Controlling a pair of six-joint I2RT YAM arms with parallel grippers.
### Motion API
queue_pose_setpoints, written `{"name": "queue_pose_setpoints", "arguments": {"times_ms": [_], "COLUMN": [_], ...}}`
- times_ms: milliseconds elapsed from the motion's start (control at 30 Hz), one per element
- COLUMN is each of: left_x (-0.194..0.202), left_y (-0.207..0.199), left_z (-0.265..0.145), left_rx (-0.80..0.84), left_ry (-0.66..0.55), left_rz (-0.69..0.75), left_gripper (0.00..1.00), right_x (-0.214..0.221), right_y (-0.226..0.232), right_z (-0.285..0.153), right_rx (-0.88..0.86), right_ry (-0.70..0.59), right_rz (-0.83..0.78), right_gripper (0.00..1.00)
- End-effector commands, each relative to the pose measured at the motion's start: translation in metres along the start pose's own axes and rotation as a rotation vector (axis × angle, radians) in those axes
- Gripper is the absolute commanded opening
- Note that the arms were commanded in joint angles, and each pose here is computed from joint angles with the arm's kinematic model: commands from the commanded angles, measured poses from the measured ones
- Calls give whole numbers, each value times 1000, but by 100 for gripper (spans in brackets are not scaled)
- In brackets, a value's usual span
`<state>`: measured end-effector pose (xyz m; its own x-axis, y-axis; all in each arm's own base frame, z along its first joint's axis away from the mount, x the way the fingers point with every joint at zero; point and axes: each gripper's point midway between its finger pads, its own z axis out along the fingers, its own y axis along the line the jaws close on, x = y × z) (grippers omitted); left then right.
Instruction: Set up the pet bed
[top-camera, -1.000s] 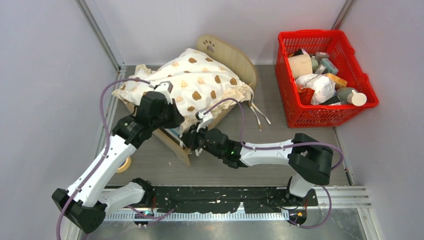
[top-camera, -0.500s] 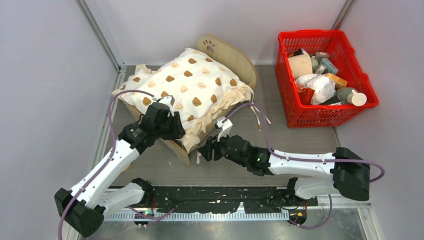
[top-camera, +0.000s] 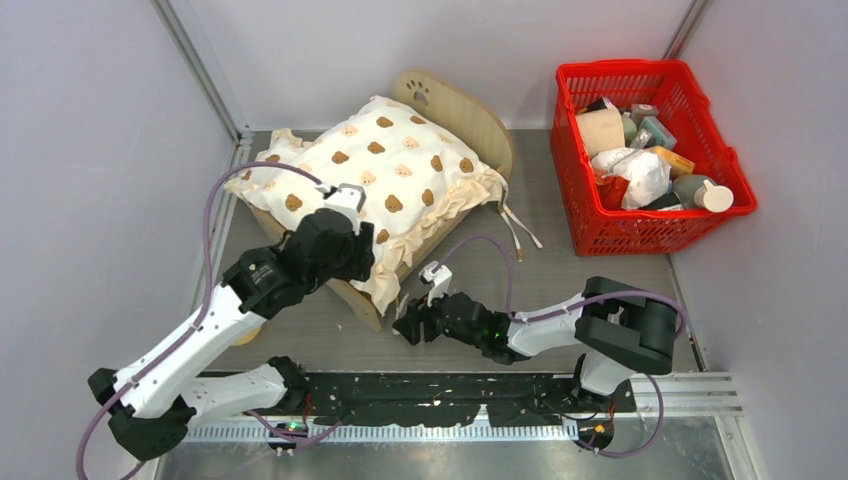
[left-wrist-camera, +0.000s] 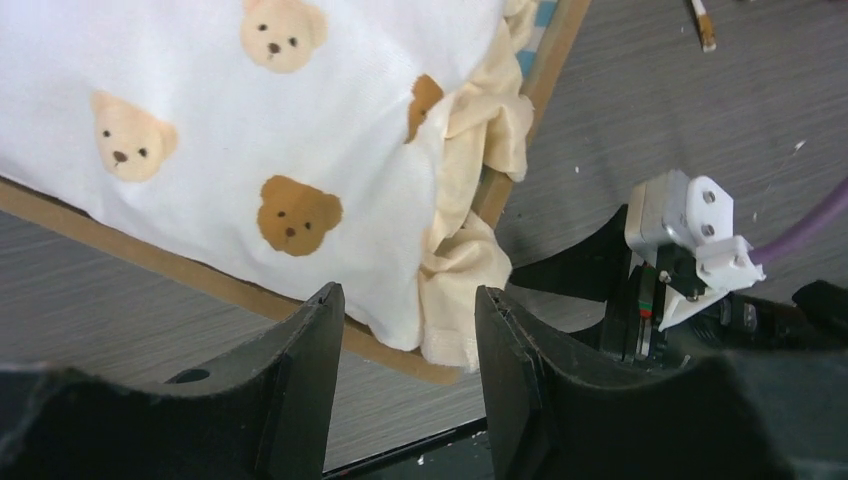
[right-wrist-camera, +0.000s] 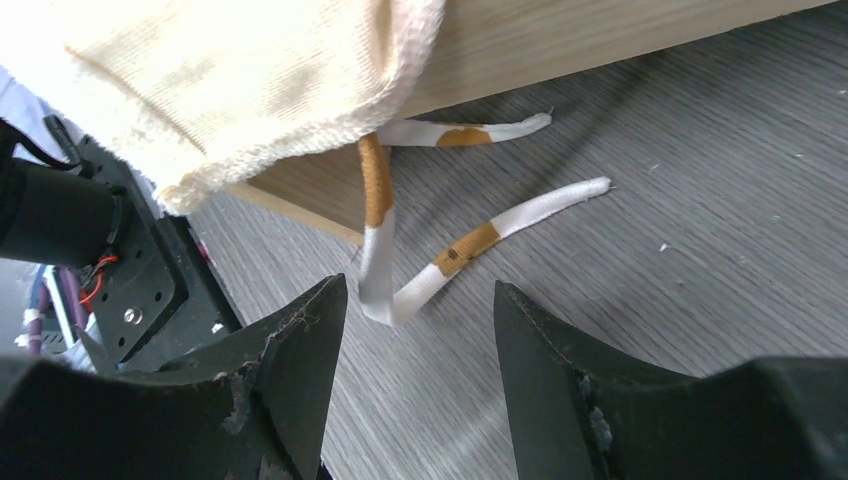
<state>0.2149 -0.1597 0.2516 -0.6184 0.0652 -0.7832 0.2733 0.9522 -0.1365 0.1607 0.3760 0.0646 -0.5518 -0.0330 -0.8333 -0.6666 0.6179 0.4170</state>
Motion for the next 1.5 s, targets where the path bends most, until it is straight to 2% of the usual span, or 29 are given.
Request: {"name": "queue_pose_setpoints", "arguments": {"times_ms": [0,100,167,200,267,333,467,567,633,733,967,1033,1100,1200,1267,1333,1467], "left_x": [3,8,12,14,18,20,33,44,49,53,70,73,75,80,87,92,100], "left_y": [-4,-18,-28,-31,-30,-20,-17,-9,-3,3,3,1,2,6,7,5,-1], "left_z": [-3,1,3,3,3,-1,-6,-9,-12,-14,0,2,2,-1,-2,1,13], "left_rx": [-65,-62,-23,-10,-7,-44,-17,-41,-62,-86,-112,-109,-112,-131,-138,-124,-103], "left_ry": [3,0,20,26,25,10,18,44,54,60,106,114,121,133,150,152,144], "left_rz": [150,221,213,209,186,133,70,38,19,9,3,-13,-25,-57,-83,-114,-140], "left_gripper": [54,55,55,55,55,56,59,60,61,64,65,64,64,64,65,66,66], "right_x": [-28,-26,-25,-23,-31,-54,-70,-84,-96,-95,-123,-131,-139,-131,-119,-110,-91], "right_y": [27,22,26,26,34,49,60,64,58,23,-34,-60,-90,-86,-63,-45,-18], "right_z": [-2,0,-3,-6,-16,-29,-40,-49,-53,-55,-63,-63,-65,-62,-62,-68,-81], "right_rx": [-125,-100,-123,-130,-175,-239,-265,-264,-201,6,281,379,473,418,286,201,45], "right_ry": [-128,-125,-118,-114,-145,-212,-219,-239,-245,-199,-173,-167,-160,-124,-119,-139,-209], "right_rz": [33,19,30,36,63,89,92,105,103,-10,-323,-351,-341,-328,-258,-200,-121], "right_gripper": [61,54,40,29,16,9,5,5,5,5,5,7,15,36,46,52,55]}}
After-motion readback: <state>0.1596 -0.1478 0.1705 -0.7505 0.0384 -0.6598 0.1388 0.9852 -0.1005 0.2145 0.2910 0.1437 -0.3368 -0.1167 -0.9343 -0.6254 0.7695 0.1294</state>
